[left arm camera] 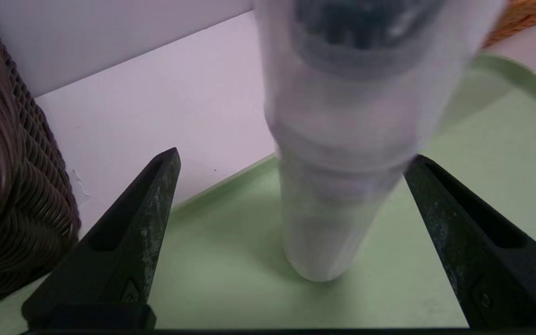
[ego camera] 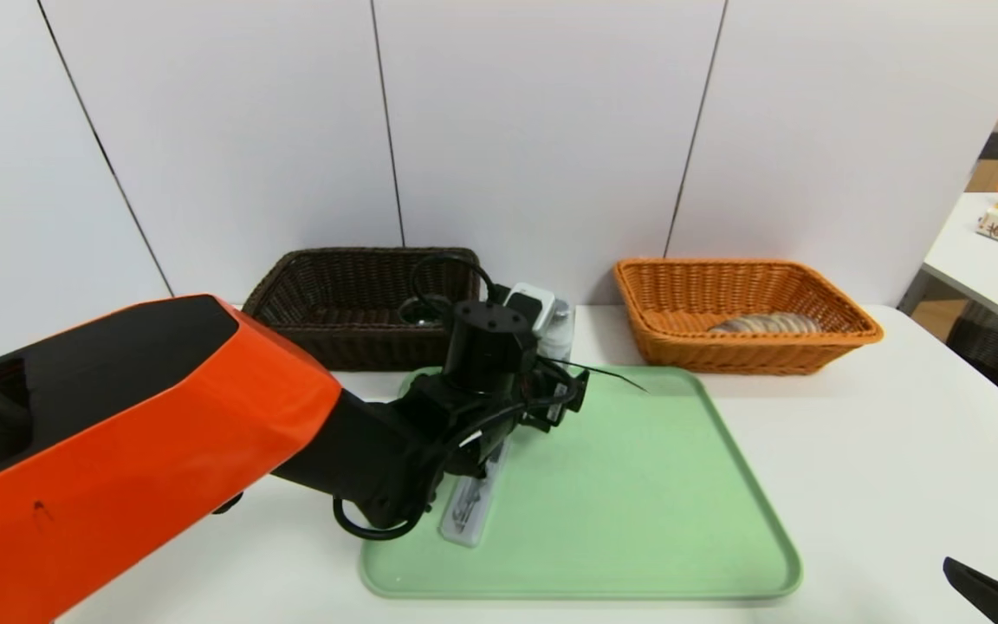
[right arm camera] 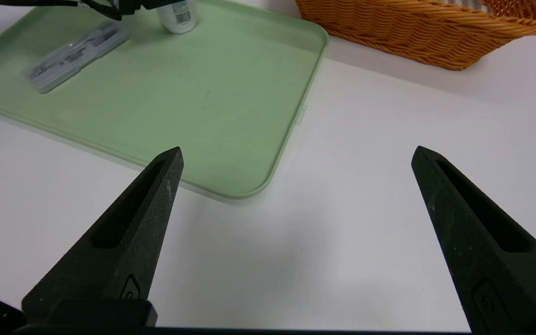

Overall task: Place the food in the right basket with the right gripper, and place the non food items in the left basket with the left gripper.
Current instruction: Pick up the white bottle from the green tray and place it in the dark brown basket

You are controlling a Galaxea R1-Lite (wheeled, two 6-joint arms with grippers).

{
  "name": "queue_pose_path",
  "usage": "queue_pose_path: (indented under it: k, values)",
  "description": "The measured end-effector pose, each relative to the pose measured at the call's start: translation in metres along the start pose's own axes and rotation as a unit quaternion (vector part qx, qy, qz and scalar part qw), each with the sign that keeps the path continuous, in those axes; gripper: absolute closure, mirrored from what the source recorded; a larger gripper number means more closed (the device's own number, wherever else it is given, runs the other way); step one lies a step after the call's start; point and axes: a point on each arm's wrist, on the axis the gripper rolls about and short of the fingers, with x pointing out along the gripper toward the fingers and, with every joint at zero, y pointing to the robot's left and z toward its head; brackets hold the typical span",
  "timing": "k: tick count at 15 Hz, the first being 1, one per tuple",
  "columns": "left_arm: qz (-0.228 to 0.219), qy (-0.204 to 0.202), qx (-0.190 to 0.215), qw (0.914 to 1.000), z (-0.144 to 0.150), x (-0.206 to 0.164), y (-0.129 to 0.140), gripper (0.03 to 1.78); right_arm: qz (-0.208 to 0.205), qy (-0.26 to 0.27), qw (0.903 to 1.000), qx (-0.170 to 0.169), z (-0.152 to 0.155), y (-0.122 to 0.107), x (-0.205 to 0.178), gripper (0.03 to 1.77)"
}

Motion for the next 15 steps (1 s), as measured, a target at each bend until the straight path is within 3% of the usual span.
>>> queue_pose_path:
  k: [5,7,10,13,15]
  values:
    - [0.014,0.011,0.001,0.9998,-0.002,0.018,0.008,0.12,0.004,0.006,1.0,-0.001,-0.002,0.001,0.001,0.1]
    - [0.015,0.008,-0.001,0.9999,-0.001,0.021,0.008,0.49,0.005,0.008,1.0,-0.002,-0.003,0.001,0.002,0.1]
    - [0.017,0.005,-0.002,0.9998,0.0,0.021,0.009,0.88,0.005,0.01,0.9999,-0.002,-0.004,0.001,0.002,0.1]
    - [0.017,0.001,-0.002,0.9998,0.006,0.016,0.008,1.14,0.006,0.011,0.9999,-0.002,-0.004,0.001,0.003,0.1]
    - [0.02,-0.005,-0.003,0.9998,0.012,0.01,0.009,1.14,0.005,0.012,0.9999,-0.003,-0.004,0.001,0.003,0.1]
